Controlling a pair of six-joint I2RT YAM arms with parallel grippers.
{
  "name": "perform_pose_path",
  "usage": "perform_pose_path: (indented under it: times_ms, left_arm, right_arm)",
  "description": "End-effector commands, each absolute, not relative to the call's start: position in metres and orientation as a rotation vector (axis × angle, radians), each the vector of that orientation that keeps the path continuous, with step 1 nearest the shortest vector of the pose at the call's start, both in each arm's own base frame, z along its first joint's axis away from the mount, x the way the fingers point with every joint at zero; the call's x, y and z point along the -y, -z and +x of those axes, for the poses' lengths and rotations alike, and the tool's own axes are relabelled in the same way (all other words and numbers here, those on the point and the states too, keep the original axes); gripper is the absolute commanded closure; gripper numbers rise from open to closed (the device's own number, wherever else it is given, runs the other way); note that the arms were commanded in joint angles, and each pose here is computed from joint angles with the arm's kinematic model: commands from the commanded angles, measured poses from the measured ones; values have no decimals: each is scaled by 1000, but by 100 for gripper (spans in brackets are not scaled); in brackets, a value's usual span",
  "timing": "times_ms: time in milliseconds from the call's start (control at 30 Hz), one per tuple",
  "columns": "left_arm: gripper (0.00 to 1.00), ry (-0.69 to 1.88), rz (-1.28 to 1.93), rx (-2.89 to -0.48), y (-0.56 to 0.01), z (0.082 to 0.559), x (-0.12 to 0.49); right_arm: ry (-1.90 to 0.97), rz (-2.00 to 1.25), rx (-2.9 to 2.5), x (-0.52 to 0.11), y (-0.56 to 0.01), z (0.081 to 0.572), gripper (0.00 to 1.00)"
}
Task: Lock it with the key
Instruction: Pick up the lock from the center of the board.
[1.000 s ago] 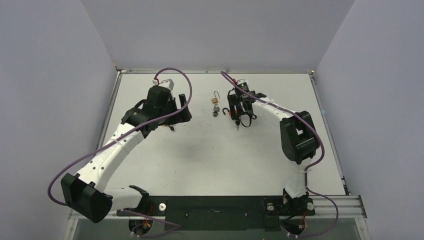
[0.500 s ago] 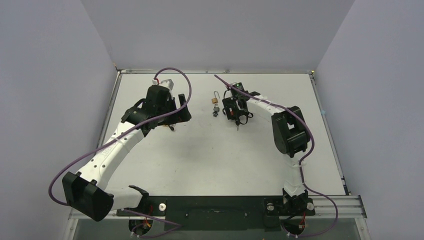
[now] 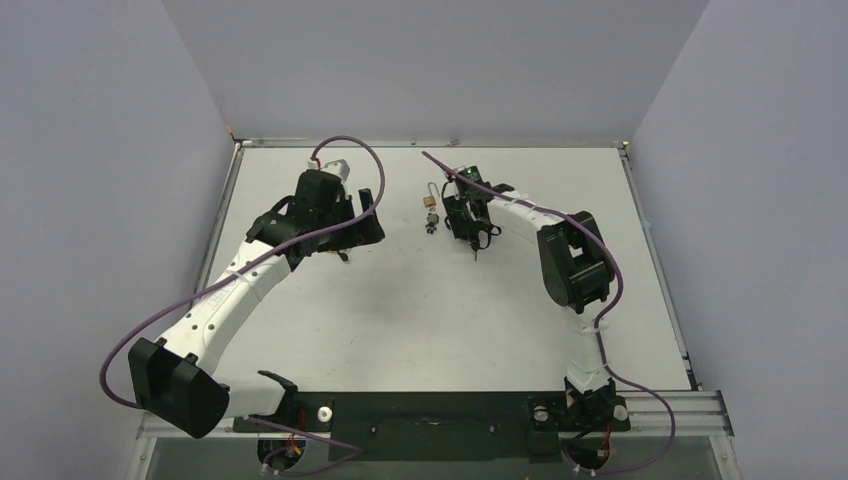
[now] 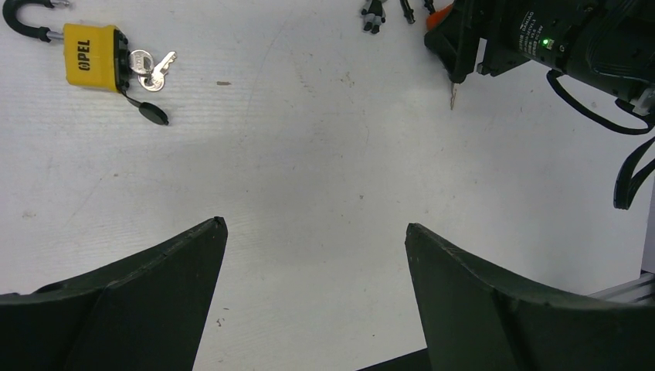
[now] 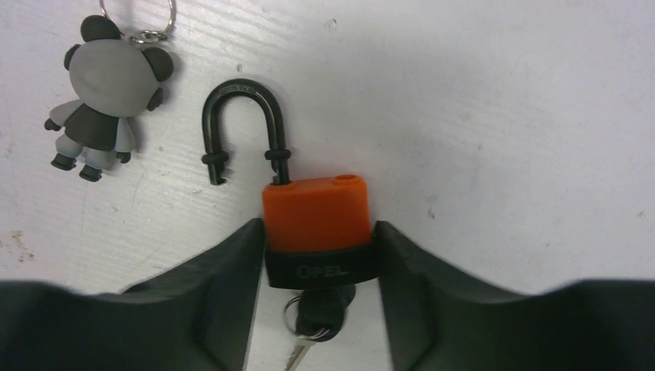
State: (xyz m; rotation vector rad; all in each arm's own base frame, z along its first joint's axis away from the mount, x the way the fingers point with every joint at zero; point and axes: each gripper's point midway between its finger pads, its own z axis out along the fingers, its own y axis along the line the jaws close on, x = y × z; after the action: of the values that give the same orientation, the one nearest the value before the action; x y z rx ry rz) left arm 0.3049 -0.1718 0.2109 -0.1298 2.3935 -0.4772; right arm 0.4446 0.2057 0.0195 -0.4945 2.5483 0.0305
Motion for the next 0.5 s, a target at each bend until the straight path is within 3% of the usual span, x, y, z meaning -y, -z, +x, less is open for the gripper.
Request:
perform_pose_path:
  times_ms: [0,67,133,300,467]
  left_arm:
    - [15,538,-130,-2370,-221,307,178]
    - [15,555,-126,-2373,-221,306,180]
    - [15,578,-115,-2368,-224,306,184]
    - [20,658,-40,-2323,-242,307,195]
    - [23,788,137,-2230,-275,302,214]
  right_arm:
    - [-54,-502,-2520,-212,-23,453,61]
    - [-62,-488,-2510,-213,-30,453,84]
    - [-66,-463,-2487,-213,-46,450,99]
    - [-144,-417,-2349,-219,-125,427,100]
    - [-353,-478,-2232,-244,-188,366,100]
